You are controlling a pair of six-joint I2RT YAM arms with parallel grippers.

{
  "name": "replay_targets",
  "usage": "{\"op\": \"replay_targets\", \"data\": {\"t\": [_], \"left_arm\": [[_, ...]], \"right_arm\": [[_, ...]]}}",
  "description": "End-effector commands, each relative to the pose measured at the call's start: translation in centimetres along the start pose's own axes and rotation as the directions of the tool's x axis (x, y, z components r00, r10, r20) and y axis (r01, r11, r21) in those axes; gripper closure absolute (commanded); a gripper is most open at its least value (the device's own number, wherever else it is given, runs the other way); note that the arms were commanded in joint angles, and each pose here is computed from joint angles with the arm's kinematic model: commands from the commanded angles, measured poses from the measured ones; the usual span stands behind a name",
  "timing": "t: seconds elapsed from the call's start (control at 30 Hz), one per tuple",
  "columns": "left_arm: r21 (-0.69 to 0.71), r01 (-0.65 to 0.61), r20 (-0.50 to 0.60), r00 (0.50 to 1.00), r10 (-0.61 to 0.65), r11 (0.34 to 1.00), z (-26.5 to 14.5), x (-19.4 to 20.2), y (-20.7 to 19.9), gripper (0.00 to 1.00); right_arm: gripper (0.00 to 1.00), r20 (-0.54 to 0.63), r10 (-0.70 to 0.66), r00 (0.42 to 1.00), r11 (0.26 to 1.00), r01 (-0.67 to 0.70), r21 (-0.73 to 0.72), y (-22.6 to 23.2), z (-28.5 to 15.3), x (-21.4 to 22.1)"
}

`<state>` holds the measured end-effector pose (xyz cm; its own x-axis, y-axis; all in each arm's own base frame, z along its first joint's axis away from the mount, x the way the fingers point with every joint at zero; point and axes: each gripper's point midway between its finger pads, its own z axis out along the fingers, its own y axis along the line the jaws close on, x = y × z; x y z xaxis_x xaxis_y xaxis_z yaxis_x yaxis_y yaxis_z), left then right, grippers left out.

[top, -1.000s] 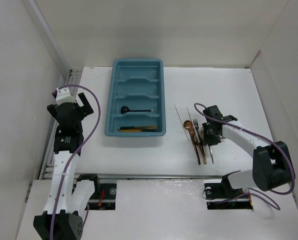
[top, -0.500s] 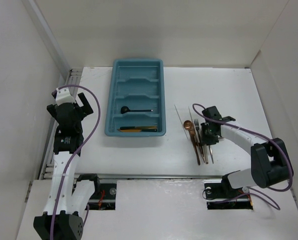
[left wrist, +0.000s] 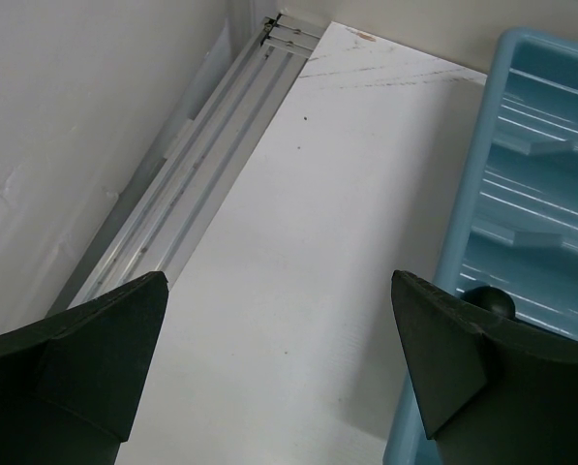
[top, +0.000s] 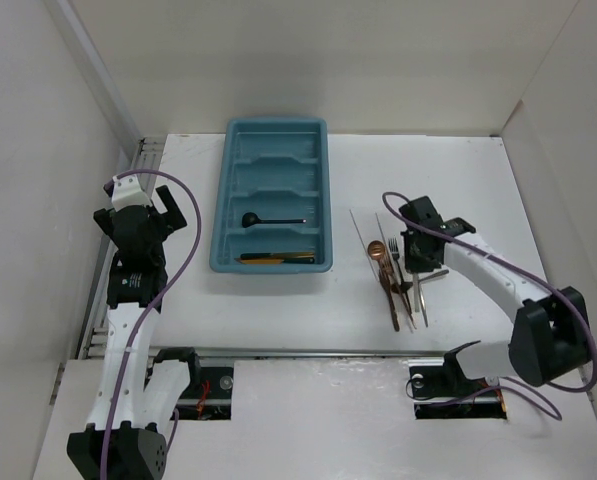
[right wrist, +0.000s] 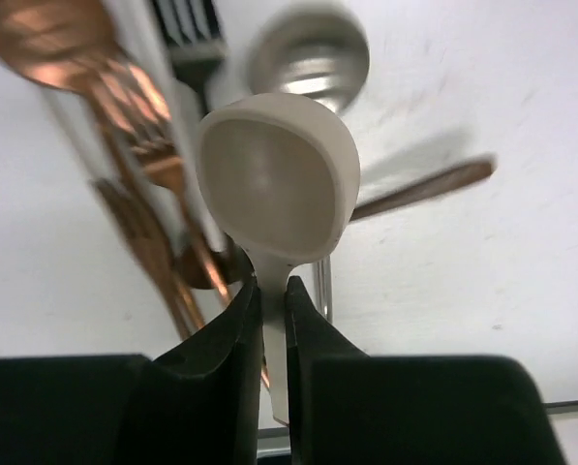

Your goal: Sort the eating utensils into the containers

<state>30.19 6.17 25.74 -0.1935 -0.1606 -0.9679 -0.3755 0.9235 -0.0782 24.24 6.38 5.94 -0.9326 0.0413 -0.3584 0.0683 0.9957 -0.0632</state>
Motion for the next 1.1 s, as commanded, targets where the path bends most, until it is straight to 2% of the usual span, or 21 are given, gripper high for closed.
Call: {"op": "replay_targets", "data": {"t": [0.0, 0.1, 0.13, 0.17, 0.23, 0.27, 0.3, 0.33, 0.37, 0.4, 0.5, 0.57, 0.63, 0.7, 0.73, 0.83, 0.93, 0.97, 1.0, 1.03, 1.07], "left_arm": [[-0.013, 0.007, 0.043, 0.999, -0.006, 1.0, 0.1, -0.9, 0.3, 0.0], [-0.013, 0.007, 0.045, 0.999, -0.007, 1.0, 0.3, -0.9, 0.3, 0.0], [-0.013, 0.007, 0.045, 0.999, -0.007, 1.0, 0.3, -0.9, 0.3, 0.0], [-0.013, 0.007, 0.045, 0.999, -0.007, 1.0, 0.4, -0.7, 0.3, 0.0], [-0.015, 0.004, 0.035, 0.999, -0.003, 1.0, 0.6, -0.4, 0.2, 0.0], [-0.015, 0.004, 0.035, 0.999, -0.003, 1.0, 0.6, -0.4, 0.2, 0.0], [-0.014, 0.005, 0.037, 0.999, -0.004, 1.0, 0.7, -0.8, 0.2, 0.0], [-0.016, 0.002, 0.027, 1.0, -0.001, 1.0, 0.7, -0.5, 0.2, 0.0], [-0.016, 0.002, 0.027, 1.0, -0.001, 1.0, 0.7, -0.5, 0.2, 0.0], [-0.028, 0.004, 0.028, 1.0, -0.004, 1.0, 0.7, -0.6, 0.6, 0.0], [-0.056, 0.007, 0.031, 1.0, -0.005, 0.998, 0.6, -0.8, 1.2, 0.0], [-0.075, -0.001, 0.032, 0.999, 0.004, 0.997, 0.7, -0.9, 1.7, 0.0], [-0.084, -0.01, 0.032, 0.999, 0.013, 0.996, 0.7, -0.9, 1.9, 0.0], [-0.084, -0.01, 0.032, 0.999, 0.013, 0.996, 0.7, -0.9, 1.9, 0.0], [-0.084, -0.01, 0.032, 0.999, 0.013, 0.996, 0.7, -0.9, 1.9, 0.0], [-0.072, -0.008, 0.04, 0.999, 0.01, 0.997, 0.7, -1.1, 1.7, 0.0], [-0.052, -0.005, 0.02, 1.0, 0.006, 0.999, 1.0, -0.4, 1.3, 0.0], [-0.04, 0.004, 0.018, 1.0, -0.003, 0.999, 1.0, -0.3, 1.0, 0.0], [-0.038, 0.007, 0.027, 1.0, -0.006, 0.999, 1.0, -0.6, 1.0, 0.0], [-0.038, 0.007, 0.027, 1.0, -0.006, 0.999, 1.0, -0.6, 1.0, 0.0], [-0.038, 0.007, 0.027, 1.0, -0.006, 0.999, 1.0, -0.6, 1.0, 0.0]], "right_arm": [[1.0, 0.188, -0.08, 0.979, 0.996, 0.071, 0.053, 0.7, -5.7, -4.8], [1.0, 0.319, -0.232, 0.919, 0.972, 0.229, 0.048, 3.9, -9.1, -9.3], [1.0, 0.423, -0.266, 0.866, 0.958, 0.287, 0.016, 6.8, -11.0, -12.0], [1.0, 0.424, -0.332, 0.842, 0.933, 0.36, 0.016, 9.0, -10.0, -13.1], [1.0, 0.487, -0.477, 0.732, 0.842, 0.539, 0.016, 13.7, -10.2, -15.4], [1.0, 0.587, -0.463, 0.664, 0.825, 0.564, 0.013, 16.7, -13.0, -18.9], [1.0, 0.562, -0.564, 0.605, 0.756, 0.653, 0.056, 19.5, -10.5, -19.8], [1.0, 0.588, -0.592, 0.551, 0.72, 0.689, 0.079, 21.7, -10.8, -21.0], [1.0, 0.681, -0.572, 0.458, 0.691, 0.716, 0.098, 25.5, -14.0, -23.1], [1.0, 0.656, -0.65, 0.383, 0.607, 0.782, 0.145, 28.3, -11.2, -23.2], [0.95, 0.705, -0.661, 0.258, 0.51, 0.843, 0.17, 34.1, -11.9, -23.3], [0.92, 0.685, -0.691, 0.232, 0.453, 0.877, 0.16, 36.6, -9.0, -22.0], [0.81, 0.684, -0.701, 0.201, 0.389, 0.912, 0.13, 38.3, -7.8, -19.9], [0.65, 0.689, -0.702, 0.181, 0.35, 0.93, 0.112, 39.1, -7.7, -18.7], [0.47, 0.678, -0.713, 0.178, 0.334, 0.936, 0.106, 39.2, -7.3, -17.9], [0.33, 0.667, -0.718, 0.201, 0.4, 0.903, 0.159, 37.5, -8.2, -18.9], [0.29, 0.712, -0.651, 0.264, 0.517, 0.841, 0.161, 35.6, -12.8, -20.6], [0.29, 0.704, -0.639, 0.31, 0.55, 0.824, 0.136, 34.2, -13.0, -20.9], [0.3, 0.743, -0.547, 0.385, 0.638, 0.767, 0.071, 32.5, -15.8, -21.7], [0.32, 0.743, -0.507, 0.437, 0.665, 0.747, 0.014, 31.2, -16.2, -21.6], [0.44, 0.685, -0.501, 0.53, 0.707, 0.707, -0.03, 28.0, -13.5, -21.4]]}}
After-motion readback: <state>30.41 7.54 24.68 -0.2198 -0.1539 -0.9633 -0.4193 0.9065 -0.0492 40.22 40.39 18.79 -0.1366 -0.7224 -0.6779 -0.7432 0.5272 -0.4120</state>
